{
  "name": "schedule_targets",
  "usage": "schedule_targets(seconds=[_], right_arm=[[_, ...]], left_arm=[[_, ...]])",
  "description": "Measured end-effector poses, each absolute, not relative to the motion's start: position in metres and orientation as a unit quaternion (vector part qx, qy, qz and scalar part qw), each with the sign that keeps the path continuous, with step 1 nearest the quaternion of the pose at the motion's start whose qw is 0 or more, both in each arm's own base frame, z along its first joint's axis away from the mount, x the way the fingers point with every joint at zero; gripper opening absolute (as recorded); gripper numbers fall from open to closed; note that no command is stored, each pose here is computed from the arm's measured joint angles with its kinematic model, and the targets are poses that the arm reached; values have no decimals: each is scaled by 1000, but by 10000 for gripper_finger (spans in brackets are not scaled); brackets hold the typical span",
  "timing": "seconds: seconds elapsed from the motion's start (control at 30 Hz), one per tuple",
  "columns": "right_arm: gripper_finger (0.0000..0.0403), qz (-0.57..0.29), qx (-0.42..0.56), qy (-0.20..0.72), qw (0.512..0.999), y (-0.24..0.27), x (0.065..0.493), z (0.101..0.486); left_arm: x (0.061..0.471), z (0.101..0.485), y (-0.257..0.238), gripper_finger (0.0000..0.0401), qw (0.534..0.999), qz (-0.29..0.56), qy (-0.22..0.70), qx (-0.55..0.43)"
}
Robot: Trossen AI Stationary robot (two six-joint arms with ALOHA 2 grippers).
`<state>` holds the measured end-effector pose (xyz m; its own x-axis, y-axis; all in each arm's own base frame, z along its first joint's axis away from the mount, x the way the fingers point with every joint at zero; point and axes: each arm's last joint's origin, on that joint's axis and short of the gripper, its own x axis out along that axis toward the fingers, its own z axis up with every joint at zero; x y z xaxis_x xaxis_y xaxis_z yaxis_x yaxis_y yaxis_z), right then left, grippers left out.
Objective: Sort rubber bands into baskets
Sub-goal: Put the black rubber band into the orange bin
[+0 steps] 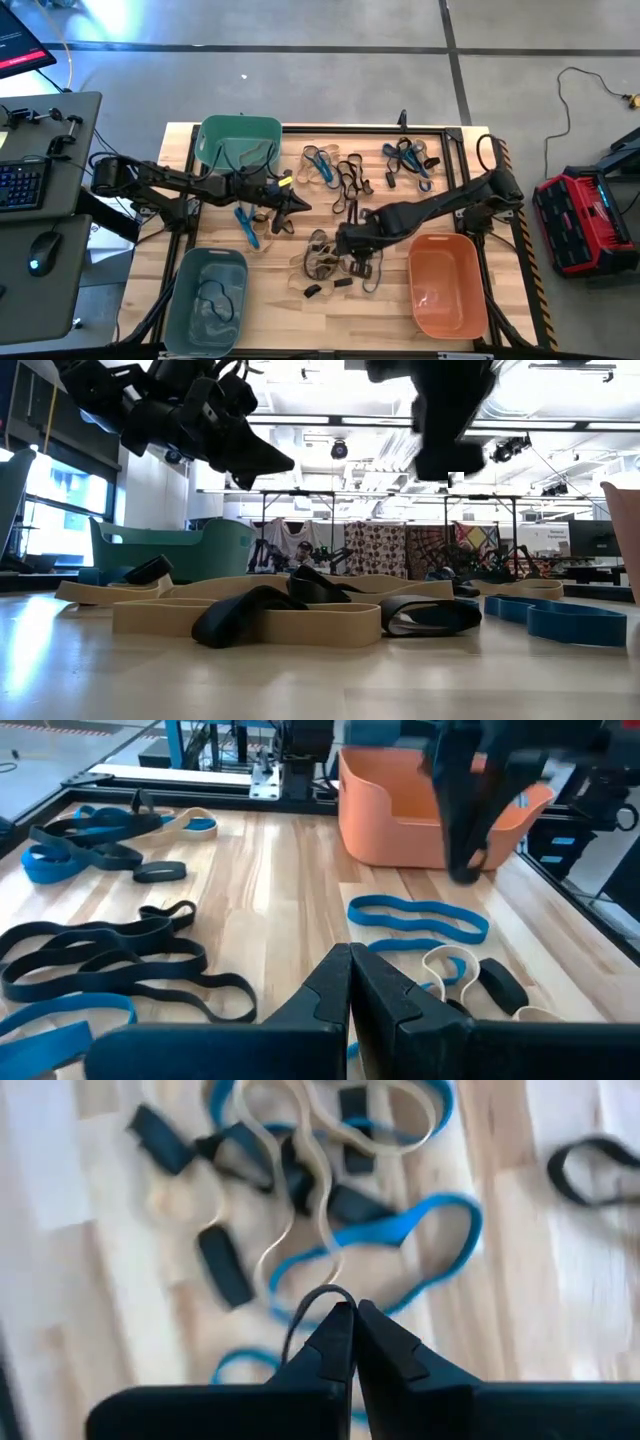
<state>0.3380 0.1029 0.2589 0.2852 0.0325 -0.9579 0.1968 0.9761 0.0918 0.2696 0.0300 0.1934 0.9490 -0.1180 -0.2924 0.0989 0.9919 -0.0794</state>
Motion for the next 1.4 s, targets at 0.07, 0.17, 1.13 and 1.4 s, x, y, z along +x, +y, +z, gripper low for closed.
schedule_targets(seconds=[0.07, 0.17, 1.13, 1.4], right_arm=[[1, -61, 103, 609, 784, 114, 331, 266], [1, -88, 113, 626, 766, 130, 319, 273], [0, -286, 249, 672, 635, 168, 173, 212], [0, -267, 263, 672, 638, 149, 152, 165]], left_arm=[[270, 194, 29, 0, 987, -57, 148, -32], [270, 194, 28, 0, 987, -59, 147, -31], [271, 194, 22, 0, 986, -67, 147, -37], [271, 194, 22, 0, 986, -65, 148, -43]])
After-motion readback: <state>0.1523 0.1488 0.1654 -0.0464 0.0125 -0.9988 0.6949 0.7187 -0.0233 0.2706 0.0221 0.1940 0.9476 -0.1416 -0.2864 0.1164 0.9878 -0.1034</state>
